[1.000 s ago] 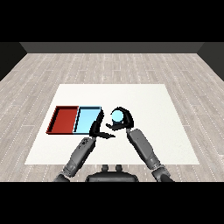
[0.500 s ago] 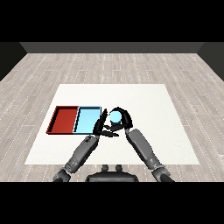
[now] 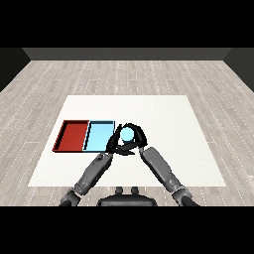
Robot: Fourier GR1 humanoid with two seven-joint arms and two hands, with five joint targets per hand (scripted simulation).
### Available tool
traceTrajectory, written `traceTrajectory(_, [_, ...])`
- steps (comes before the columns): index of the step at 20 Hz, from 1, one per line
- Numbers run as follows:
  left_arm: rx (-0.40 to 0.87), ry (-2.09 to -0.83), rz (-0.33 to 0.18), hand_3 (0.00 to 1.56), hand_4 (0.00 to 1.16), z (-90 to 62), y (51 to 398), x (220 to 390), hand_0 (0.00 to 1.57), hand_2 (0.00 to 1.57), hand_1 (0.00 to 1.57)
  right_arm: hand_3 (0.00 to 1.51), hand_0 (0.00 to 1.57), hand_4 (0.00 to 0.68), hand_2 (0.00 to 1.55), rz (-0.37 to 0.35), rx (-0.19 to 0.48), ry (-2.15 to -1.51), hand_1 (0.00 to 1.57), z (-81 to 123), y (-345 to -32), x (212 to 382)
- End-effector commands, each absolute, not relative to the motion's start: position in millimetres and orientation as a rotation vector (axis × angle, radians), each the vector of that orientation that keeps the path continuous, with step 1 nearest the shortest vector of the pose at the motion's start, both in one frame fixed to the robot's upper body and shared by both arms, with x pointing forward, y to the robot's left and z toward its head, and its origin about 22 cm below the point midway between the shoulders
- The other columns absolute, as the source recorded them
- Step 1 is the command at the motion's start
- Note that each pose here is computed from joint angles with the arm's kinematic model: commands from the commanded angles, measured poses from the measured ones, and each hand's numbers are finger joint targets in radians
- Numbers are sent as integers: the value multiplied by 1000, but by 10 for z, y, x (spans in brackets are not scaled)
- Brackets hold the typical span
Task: Pick the blue can and put it in the blue box
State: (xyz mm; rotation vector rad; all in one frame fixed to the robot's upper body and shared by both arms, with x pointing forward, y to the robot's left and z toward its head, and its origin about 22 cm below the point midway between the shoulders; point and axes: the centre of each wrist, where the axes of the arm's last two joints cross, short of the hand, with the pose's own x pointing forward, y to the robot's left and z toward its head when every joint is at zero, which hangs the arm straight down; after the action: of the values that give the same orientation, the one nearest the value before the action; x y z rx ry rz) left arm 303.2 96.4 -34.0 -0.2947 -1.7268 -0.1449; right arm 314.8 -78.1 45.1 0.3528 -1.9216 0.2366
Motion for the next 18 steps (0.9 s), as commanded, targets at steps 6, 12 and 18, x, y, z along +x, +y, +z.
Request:
traceTrajectory(6, [-331, -1741, -166, 0, 0, -181, 767, 2901, 0, 0, 0, 1387, 1391, 620, 1437, 314, 362, -1947, 1391, 443, -517, 3011])
traceTrajectory(12, [-43, -1778, -290, 294, 571, -67, 667, 3100, 412, 563, 412, 1389, 1421, 604, 1445, 329, 400, -1939, 1421, 547, -399, 3023])
traceTrajectory(18, [91, -1800, -511, 0, 298, -227, 723, 3091, 210, 304, 210, 1397, 1453, 599, 1464, 327, 389, -1917, 1453, 309, -427, 2938])
